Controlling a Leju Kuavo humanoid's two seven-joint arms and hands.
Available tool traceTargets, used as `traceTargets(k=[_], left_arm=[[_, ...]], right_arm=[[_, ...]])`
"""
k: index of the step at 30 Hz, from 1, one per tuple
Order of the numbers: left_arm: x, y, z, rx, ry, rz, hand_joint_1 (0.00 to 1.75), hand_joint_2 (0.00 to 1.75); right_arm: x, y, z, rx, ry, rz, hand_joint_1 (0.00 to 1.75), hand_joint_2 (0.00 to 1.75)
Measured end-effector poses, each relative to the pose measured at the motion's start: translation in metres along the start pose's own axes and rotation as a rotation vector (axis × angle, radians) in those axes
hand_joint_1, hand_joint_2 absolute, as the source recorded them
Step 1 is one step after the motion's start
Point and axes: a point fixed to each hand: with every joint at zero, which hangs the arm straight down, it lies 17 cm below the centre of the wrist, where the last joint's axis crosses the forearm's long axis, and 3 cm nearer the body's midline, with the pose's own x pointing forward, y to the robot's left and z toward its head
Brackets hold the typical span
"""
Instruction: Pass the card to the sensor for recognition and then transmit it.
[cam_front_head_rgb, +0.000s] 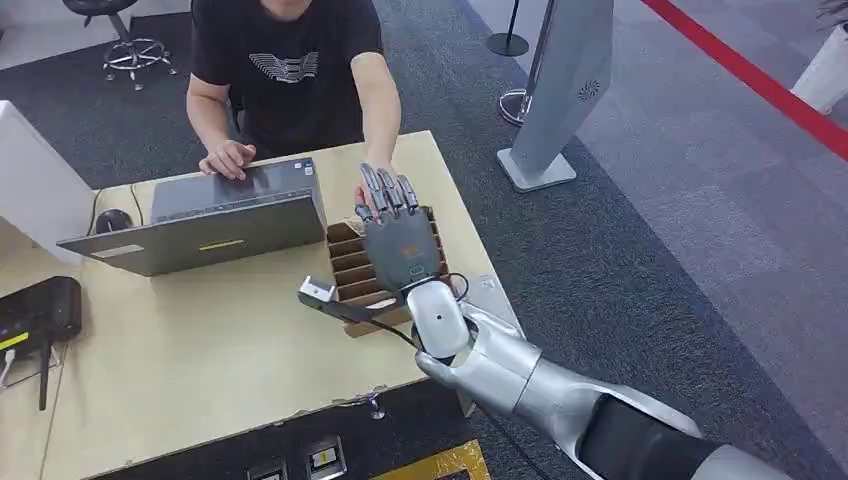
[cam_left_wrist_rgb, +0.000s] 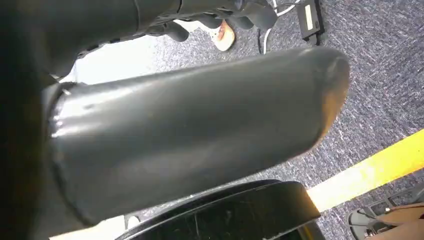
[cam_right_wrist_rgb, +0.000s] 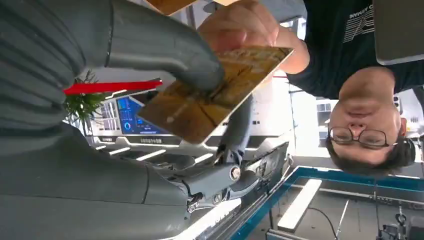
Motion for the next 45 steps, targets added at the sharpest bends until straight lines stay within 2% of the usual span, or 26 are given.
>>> traceTargets(k=[14,18,22,35,41,45], left_arm=[[0.001,0.0,0.0,0.0,-0.007,-0.009,0.0,0.0],[0.001,0.0,0.0,0.004,-0.006,-0.008,0.0,0.0],[-0.002,-0.001,0.001,0.005,-0.001,-0.007,0.0,0.0],[-0.014,-0.007,0.005,0.007,0.02,-0.001,0.0,0.0],[-0.019,-0.008,0.006,0.008,0.034,0.009,0.0,0.0],[-0.022,-0.008,0.007,0.017,0.038,0.026,0.0,0.0]], right_arm=[[-0.013,-0.005,0.004,-0.015,0.02,0.007,1.75,1.75],[-0.028,-0.004,0.008,-0.017,0.051,0.022,1.75,1.75],[-0.053,-0.003,0.017,-0.016,0.097,0.053,1.75,1.75],[-0.174,-0.005,0.061,0.024,0.294,0.19,1.75,1.75],[-0.2,-0.012,0.069,0.03,0.346,0.19,1.75,1.75],[-0.205,-0.006,0.071,0.062,0.378,0.115,1.75,1.75]])
